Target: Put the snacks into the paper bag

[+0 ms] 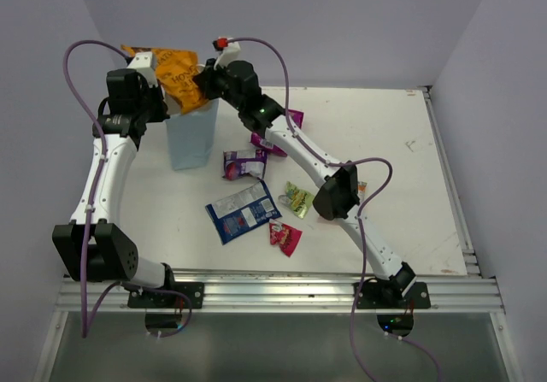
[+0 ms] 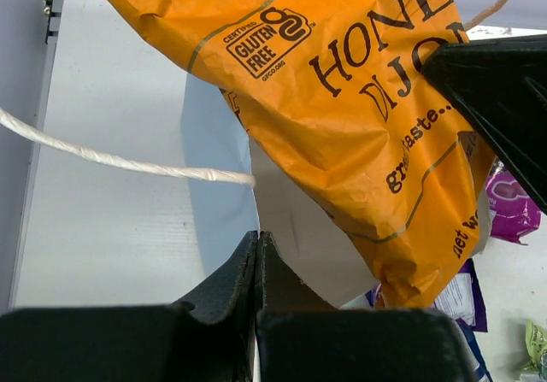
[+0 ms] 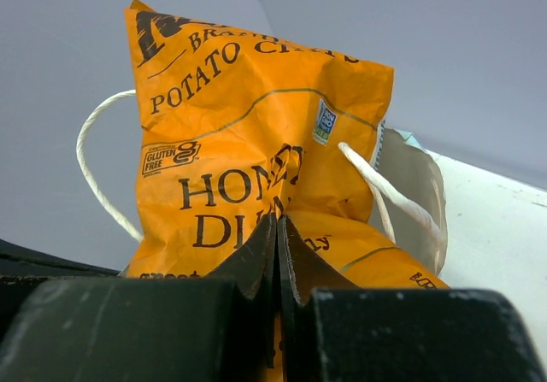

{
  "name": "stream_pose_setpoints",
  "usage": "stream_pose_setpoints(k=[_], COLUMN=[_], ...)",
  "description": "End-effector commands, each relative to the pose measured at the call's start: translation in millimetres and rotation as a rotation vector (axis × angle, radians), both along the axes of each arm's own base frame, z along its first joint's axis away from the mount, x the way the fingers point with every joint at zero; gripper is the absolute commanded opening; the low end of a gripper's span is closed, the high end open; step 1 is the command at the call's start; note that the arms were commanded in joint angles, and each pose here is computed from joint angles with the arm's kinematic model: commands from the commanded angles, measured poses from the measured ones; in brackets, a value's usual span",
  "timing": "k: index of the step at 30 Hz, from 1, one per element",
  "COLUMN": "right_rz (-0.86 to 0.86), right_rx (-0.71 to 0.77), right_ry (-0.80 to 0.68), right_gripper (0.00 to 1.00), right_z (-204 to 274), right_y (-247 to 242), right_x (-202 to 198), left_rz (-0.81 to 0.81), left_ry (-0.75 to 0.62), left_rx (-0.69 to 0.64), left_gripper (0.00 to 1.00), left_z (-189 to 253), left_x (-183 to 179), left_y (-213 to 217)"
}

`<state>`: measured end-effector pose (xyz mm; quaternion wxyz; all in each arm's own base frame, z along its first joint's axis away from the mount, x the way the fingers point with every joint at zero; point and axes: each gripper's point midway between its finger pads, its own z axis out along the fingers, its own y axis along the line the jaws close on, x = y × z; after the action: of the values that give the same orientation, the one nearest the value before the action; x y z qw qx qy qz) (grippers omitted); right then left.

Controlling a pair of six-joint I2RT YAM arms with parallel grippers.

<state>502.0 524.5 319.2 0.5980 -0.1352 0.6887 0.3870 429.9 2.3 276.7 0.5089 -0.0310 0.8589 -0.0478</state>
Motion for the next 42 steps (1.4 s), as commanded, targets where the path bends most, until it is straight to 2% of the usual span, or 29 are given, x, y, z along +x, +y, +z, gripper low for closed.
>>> stream_pose_setpoints(k=[1,7,13,18,22,28,33,40,42], right_rz=[-0.070,-0.128,-0.225,-0.247,-0.215,-0.070,-0.005,-0.021,-0.029], right_rx=[0.128,0.131,0.229,0.253,0.193,0.073,0.029,-0.071,-0.079], right_ry=[-0.156,-0.182,-0.236,-0.230,-0.220,-0.126,-0.106,-0.133,-0.142], right_gripper=[0.00,0.00,0.00,0.00,0.00,0.00,0.00,0.00,0.20], right_z=[94,95,125,125,106,42,35,45,52], right_y=[-26,-33,-51,-51,-38,1,10,-6,-10], right_x=[-6,4,10,11,8,-9,-24,-31,-34], left_rz=[-0.016,-0.018,-0.048,-0.052,-0.054,-0.053,-0.001,0.049,0.061], left_ry=[-0.047,-0.040,-0.030,-0.028,-0.037,-0.066,-0.066,-0.061,-0.066], left_rx=[-0.032,-0.041,-0.061,-0.064,-0.064,-0.057,-0.007,0.013,0.020], left_gripper=[0.00,0.00,0.00,0.00,0.00,0.00,0.00,0.00,0.00], left_z=[15,13,10,10,13,22,19,10,10], left_x=[-2,-9,-11,-14,-16,-10,-5,4,6], left_y=[-5,-7,-20,-23,-24,-23,-10,0,3])
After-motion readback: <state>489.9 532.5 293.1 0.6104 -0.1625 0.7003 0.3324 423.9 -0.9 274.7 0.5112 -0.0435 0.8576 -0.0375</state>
